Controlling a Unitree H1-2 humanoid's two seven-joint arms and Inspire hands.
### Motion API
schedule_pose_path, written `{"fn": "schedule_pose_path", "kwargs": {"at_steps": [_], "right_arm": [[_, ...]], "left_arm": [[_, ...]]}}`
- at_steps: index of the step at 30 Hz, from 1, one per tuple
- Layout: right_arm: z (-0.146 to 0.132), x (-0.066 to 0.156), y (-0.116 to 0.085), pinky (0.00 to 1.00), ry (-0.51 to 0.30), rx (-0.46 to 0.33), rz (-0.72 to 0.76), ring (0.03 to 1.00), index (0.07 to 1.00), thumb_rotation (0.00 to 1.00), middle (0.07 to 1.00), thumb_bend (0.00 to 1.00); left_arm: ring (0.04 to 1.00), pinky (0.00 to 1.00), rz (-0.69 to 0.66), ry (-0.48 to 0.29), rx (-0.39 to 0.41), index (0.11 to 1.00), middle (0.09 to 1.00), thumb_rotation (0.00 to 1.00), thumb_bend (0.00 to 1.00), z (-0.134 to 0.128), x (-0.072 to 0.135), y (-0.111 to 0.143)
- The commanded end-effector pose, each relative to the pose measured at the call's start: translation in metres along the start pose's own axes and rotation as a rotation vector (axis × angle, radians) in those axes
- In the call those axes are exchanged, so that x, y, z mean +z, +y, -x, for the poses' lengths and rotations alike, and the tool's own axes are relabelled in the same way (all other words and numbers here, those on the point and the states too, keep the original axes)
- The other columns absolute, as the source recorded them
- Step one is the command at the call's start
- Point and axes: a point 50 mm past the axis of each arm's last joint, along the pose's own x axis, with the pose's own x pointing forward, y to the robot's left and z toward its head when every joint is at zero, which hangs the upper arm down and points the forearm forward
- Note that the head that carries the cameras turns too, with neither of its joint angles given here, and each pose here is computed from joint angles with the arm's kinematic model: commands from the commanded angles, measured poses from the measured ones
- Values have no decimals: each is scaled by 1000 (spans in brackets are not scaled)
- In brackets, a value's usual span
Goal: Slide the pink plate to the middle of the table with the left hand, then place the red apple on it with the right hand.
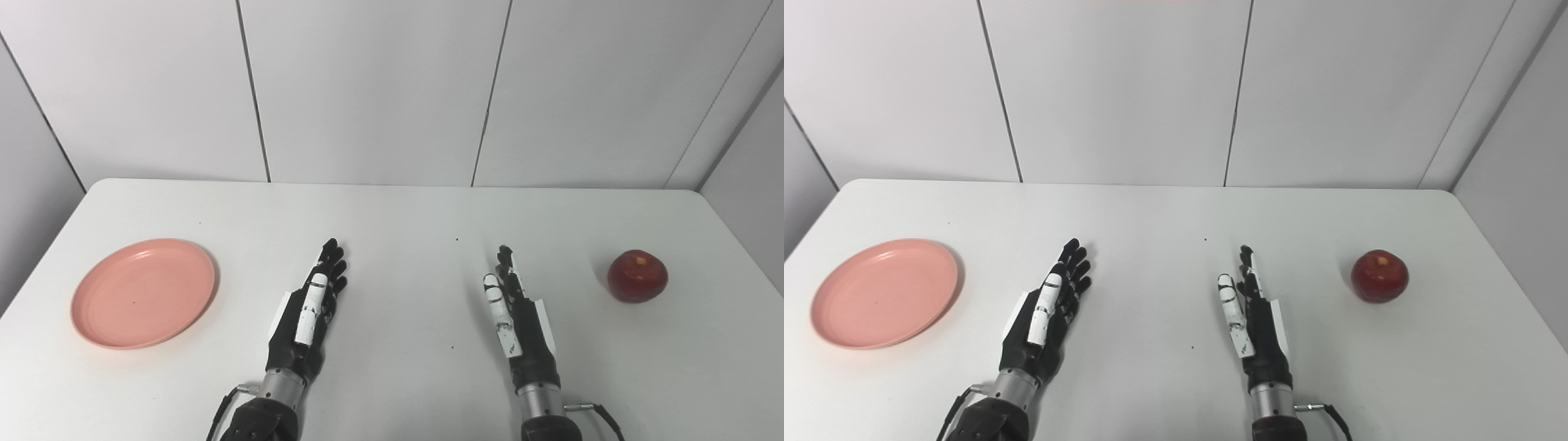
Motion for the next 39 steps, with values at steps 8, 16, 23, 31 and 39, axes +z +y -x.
{"fn": "schedule_pose_path", "kwargs": {"at_steps": [8, 16, 23, 31, 39], "right_arm": [[-8, 14, -1, 950, -50, 3, 9, 984, 986, 1000, 989, 289], [-7, 11, -4, 967, -44, 2, -16, 990, 987, 1000, 990, 271], [-5, -2, -20, 992, -44, 4, -36, 998, 1000, 1000, 997, 227], [-6, -13, -31, 1000, -44, 13, -76, 1000, 1000, 1000, 1000, 197], [-5, -13, -35, 1000, -59, 13, -80, 1000, 998, 1000, 1000, 139]], "left_arm": [[1000, 1000, -9, -8, -1, 1000, 1000, 1000, 350, 0, 3, -5], [1000, 1000, -11, -3, -5, 1000, 1000, 1000, 357, 0, 0, -9], [1000, 1000, -11, 3, -10, 994, 1000, 1000, 363, -4, -9, -24], [986, 979, -22, 4, 0, 972, 989, 1000, 322, -9, -19, -39], [967, 945, -51, -1, 2, 956, 970, 1000, 293, -12, -20, -43]]}}
